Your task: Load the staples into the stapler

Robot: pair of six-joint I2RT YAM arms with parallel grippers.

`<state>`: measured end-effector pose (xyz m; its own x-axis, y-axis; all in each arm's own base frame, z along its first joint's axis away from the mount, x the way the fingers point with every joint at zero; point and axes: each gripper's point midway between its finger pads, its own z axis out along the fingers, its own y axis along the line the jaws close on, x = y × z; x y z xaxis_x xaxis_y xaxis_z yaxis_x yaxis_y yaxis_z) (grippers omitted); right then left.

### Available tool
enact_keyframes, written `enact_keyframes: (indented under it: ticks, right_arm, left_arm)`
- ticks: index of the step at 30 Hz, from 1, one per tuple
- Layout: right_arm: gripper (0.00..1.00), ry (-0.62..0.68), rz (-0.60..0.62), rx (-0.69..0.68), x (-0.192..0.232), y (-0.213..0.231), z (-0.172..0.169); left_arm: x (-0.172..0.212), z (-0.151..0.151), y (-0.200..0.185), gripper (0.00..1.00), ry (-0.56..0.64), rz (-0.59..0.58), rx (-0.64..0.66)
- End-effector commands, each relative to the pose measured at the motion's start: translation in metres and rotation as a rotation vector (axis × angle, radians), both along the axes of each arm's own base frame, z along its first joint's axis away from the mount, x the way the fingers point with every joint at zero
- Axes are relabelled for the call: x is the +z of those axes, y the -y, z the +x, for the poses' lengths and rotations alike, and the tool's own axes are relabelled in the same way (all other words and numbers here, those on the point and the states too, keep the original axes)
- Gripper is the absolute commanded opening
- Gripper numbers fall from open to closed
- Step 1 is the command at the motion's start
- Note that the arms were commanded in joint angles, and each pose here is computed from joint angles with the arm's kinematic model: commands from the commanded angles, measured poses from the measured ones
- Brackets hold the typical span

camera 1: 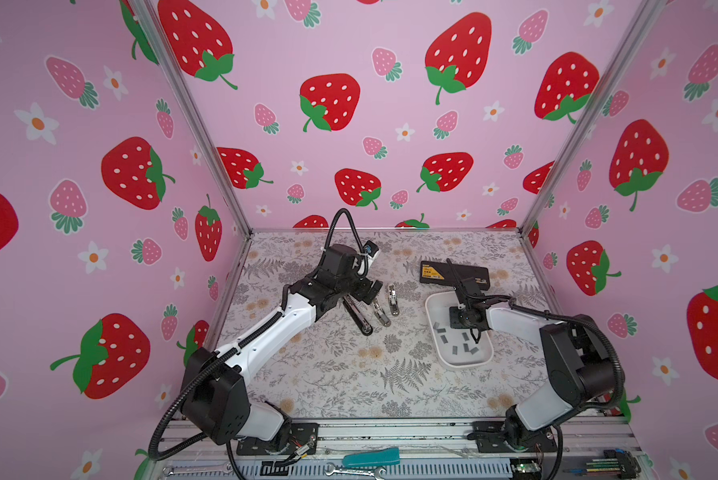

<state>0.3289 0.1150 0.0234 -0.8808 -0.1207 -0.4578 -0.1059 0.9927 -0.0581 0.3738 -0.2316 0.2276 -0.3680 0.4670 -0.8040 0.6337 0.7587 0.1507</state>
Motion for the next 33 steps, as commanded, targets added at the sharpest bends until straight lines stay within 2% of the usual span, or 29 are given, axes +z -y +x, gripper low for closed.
enact_keyframes:
  ticks: [1, 8, 20, 28, 33]
  right_arm:
    - [0.32, -0.036, 0.005, 0.004, -0.008, 0.003, -0.01]
    - [0.21, -0.045, 0.011, 0.009, -0.01, 0.002, -0.011]
    - [0.13, -0.028, 0.033, 0.01, -0.004, -0.001, -0.01]
    - [0.1, 0.117, 0.089, 0.029, 0.054, -0.024, -0.006]
    - [0.11, 0.26, 0.134, 0.102, 0.11, -0.063, -0.007]
  left_arm:
    - [0.013, 0.004, 0.003, 0.99, 0.031, 0.016, -0.007]
    - [0.013, 0.003, 0.005, 0.99, 0.037, 0.034, -0.005]
    - [0.011, 0.0, 0.012, 0.99, 0.034, 0.05, -0.027]
    - [0.011, -0.005, 0.025, 0.99, 0.081, 0.125, -0.025]
    - [0.017, 0.003, 0.021, 0.99, 0.113, 0.153, 0.075]
